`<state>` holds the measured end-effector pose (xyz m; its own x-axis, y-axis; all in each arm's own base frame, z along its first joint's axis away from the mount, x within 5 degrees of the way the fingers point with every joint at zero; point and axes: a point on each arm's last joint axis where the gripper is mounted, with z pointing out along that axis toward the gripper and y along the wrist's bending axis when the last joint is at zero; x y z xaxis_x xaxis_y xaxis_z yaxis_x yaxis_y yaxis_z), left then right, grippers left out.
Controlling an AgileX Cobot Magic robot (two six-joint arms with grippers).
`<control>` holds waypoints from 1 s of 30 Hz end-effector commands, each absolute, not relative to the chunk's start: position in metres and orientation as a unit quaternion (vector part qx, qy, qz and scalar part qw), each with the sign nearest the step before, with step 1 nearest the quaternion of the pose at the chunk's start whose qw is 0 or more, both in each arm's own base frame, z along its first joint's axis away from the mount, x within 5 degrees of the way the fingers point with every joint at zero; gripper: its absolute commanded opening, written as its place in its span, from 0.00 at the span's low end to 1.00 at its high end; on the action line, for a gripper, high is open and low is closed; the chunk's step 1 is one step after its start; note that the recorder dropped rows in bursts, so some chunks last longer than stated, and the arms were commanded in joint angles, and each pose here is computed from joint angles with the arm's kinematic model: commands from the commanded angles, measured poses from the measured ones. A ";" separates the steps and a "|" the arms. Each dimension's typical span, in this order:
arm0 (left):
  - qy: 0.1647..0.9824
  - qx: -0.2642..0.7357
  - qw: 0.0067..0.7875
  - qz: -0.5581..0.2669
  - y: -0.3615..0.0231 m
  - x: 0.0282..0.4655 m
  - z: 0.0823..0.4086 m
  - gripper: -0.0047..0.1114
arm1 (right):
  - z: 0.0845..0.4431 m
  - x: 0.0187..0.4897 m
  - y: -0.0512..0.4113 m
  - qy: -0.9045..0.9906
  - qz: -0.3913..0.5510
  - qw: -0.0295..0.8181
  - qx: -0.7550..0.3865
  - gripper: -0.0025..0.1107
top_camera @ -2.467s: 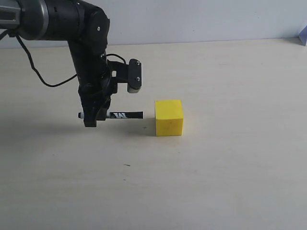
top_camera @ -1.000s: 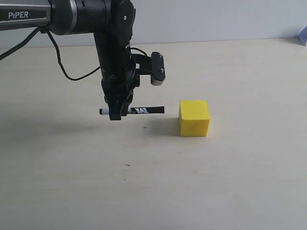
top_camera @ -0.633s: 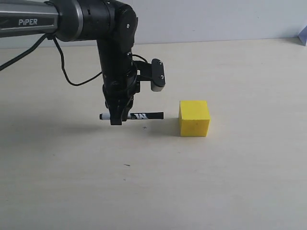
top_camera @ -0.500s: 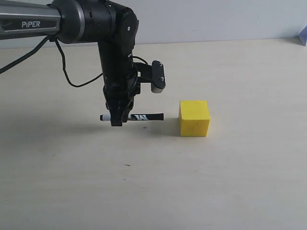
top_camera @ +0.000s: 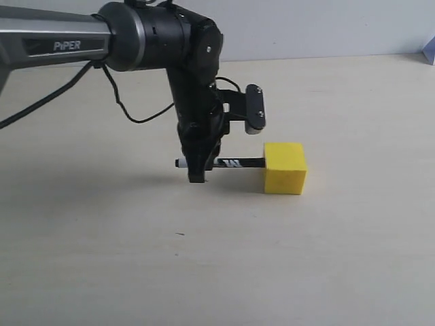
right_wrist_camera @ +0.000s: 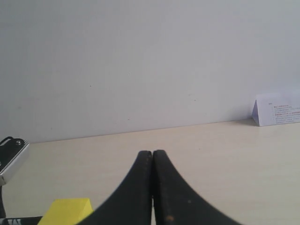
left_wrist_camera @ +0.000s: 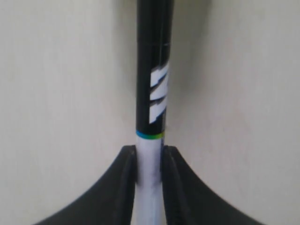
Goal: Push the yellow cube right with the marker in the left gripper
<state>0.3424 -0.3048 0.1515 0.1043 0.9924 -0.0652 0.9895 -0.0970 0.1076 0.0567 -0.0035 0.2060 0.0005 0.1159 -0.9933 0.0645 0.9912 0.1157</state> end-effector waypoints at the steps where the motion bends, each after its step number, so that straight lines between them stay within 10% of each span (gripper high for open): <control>1: 0.664 0.744 0.070 0.000 -0.328 0.337 0.152 0.04 | 0.205 0.056 -0.003 0.704 0.019 0.707 0.062 0.02; 30: 0.688 0.725 0.023 0.042 -0.310 0.345 0.156 0.04 | 0.205 0.056 -0.003 0.704 0.019 0.707 0.062 0.02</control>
<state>0.3439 -0.3087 0.1513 0.0510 0.9979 0.0393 0.9958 -0.0538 0.0740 0.0567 -0.0035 0.2060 0.0005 0.1159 -0.9933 0.0645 0.9912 0.1157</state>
